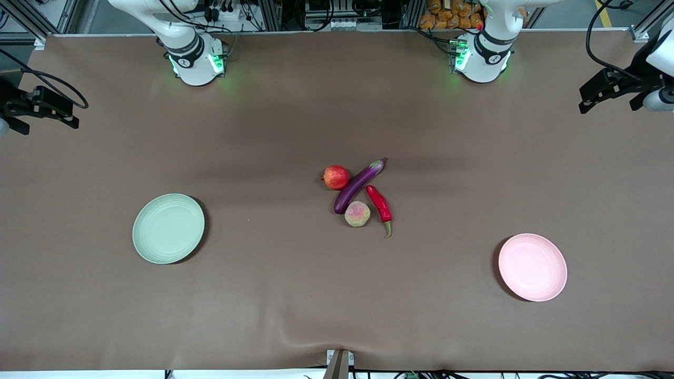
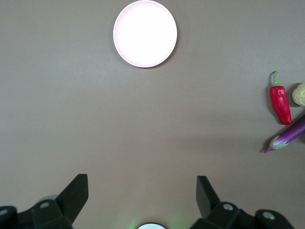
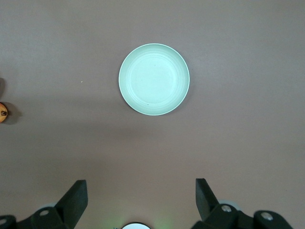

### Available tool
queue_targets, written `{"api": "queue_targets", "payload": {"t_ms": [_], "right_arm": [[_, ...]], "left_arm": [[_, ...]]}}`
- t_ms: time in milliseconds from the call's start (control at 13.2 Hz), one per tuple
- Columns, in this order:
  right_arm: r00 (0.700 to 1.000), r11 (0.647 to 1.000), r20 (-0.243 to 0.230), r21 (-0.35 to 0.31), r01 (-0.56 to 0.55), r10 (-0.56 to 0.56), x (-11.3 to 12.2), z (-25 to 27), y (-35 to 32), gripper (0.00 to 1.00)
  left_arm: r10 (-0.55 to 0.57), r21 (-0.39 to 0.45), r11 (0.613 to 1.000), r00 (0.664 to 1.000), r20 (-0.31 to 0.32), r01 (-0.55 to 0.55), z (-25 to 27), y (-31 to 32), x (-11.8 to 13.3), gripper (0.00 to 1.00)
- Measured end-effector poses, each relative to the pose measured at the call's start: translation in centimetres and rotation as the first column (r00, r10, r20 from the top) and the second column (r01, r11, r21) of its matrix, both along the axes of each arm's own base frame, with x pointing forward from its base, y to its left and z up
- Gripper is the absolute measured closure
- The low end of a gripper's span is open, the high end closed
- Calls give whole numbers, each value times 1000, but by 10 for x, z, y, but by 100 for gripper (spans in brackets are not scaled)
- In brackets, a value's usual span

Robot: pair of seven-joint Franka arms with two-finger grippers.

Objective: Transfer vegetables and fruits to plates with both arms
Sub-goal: 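Move the left gripper toward the red chili pepper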

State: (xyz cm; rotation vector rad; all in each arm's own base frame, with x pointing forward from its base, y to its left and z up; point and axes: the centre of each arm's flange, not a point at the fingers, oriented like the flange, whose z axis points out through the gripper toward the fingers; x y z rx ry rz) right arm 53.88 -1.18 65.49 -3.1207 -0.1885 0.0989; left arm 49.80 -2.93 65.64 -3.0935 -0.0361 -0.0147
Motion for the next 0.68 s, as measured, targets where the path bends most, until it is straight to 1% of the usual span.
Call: {"api": "queue_targets", "payload": {"t_ms": [681], "right_arm": [[1000,1000,-2,0,1,-1,0,-1,0,0]], "left_arm": [[2,-1,1000,1000,17,-2,9,2,0,0]]}}
